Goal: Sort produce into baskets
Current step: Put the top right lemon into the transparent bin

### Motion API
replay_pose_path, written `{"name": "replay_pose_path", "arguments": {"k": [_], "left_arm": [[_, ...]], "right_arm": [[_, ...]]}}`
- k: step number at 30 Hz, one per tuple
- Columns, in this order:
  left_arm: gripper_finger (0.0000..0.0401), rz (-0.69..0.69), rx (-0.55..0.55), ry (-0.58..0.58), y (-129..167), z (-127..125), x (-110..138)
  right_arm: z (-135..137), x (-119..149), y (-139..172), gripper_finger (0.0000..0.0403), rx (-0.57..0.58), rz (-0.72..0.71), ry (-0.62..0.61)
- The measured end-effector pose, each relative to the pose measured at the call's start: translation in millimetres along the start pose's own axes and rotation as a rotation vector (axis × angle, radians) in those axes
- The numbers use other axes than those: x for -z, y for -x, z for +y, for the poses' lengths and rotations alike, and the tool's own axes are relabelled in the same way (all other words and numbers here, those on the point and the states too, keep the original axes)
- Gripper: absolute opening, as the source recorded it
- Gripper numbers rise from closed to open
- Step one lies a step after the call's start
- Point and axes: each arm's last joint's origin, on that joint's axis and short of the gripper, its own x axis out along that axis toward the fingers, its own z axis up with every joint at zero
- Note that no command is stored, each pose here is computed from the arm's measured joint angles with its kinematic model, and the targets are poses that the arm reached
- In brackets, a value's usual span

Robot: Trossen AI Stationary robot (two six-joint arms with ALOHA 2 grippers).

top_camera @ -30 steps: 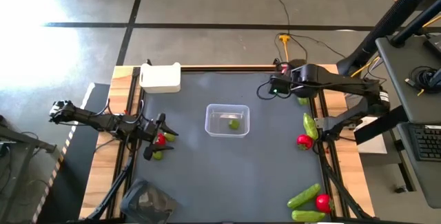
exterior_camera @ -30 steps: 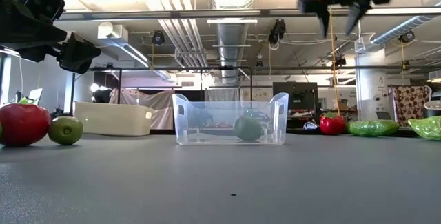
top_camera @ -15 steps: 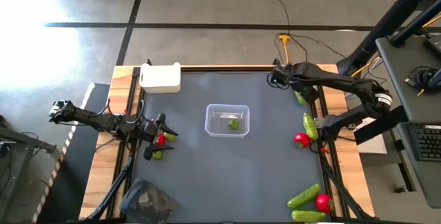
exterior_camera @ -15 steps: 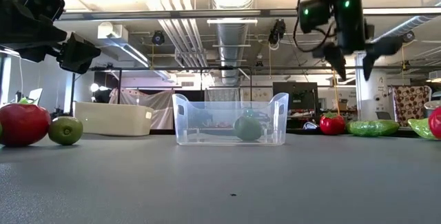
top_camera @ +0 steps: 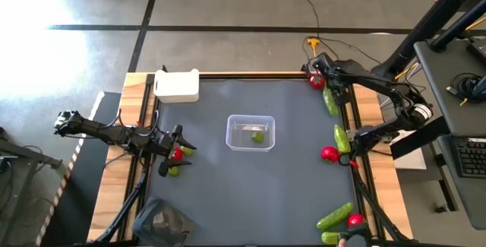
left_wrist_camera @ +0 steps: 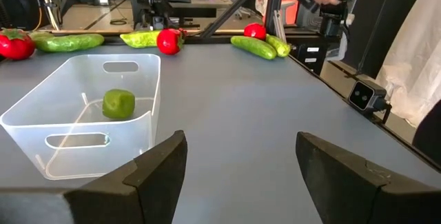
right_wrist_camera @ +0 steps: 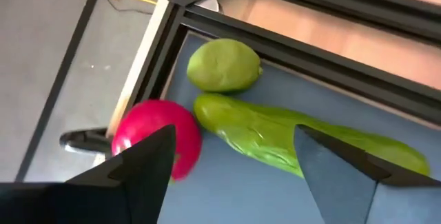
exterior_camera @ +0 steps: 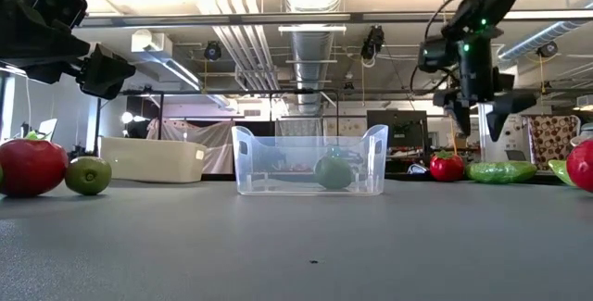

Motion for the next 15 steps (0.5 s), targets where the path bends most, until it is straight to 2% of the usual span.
{"name": "replay_pose_path", "arguments": {"k": [9,15], "left_arm": [[0.0255,0.000,0.000,0.000,0,0,0],[0.0255,0.000,0.000,0.000,0,0,0]], "right_arm": [[8,-7,-31,0.0352,0.098,-0.026,-0.100],[21,-9,-52,0.0361,0.102,-0.026,-0.165]]}}
